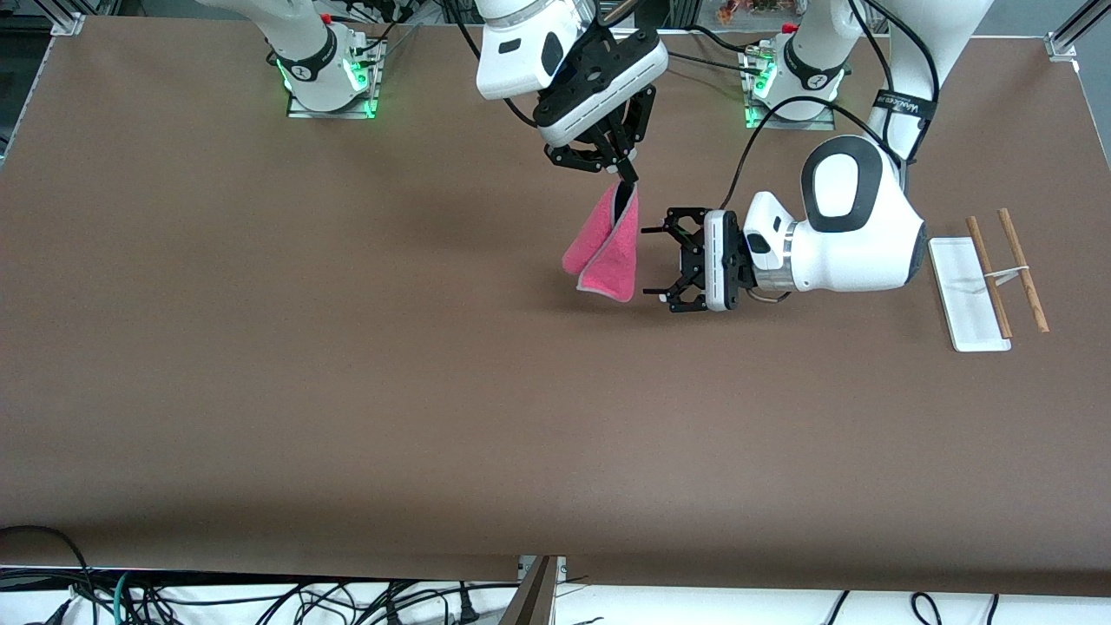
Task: Pass towel and hang on rack
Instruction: 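Grasp the hanging towel with the left gripper below the right gripper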
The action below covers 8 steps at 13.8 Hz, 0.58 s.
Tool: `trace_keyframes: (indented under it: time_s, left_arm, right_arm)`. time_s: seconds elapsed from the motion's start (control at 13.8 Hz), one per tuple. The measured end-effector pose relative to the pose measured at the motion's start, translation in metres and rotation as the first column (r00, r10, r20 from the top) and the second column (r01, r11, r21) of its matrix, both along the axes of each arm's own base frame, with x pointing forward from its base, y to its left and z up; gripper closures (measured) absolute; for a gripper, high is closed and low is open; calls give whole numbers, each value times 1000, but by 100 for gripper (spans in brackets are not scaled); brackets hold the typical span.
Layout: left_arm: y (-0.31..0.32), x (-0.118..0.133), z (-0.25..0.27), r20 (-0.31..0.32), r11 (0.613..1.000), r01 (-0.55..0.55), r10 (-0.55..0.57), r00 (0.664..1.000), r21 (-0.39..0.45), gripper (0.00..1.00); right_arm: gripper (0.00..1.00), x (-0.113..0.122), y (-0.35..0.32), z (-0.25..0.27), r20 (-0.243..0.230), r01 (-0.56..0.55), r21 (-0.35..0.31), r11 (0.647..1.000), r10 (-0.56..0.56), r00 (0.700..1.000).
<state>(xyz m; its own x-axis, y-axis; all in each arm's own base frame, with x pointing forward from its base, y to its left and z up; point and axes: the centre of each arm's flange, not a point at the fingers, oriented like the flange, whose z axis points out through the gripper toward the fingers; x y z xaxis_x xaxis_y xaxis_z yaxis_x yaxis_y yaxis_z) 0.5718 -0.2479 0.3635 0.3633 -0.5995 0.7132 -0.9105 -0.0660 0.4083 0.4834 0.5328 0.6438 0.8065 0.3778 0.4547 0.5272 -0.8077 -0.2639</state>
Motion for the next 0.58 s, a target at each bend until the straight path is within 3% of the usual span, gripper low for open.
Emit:
trace_keyframes:
  time_s: [0.51, 0.58]
  left_arm:
    - [4, 5, 2, 43, 1000, -24, 24, 999, 10, 2]
    - [4, 6, 2, 56, 1000, -22, 21, 998, 8, 6]
  right_arm:
    - [99, 0, 0, 0, 2, 0, 2, 1000, 0, 1000]
    - [99, 0, 0, 0, 2, 0, 2, 1000, 0, 1000]
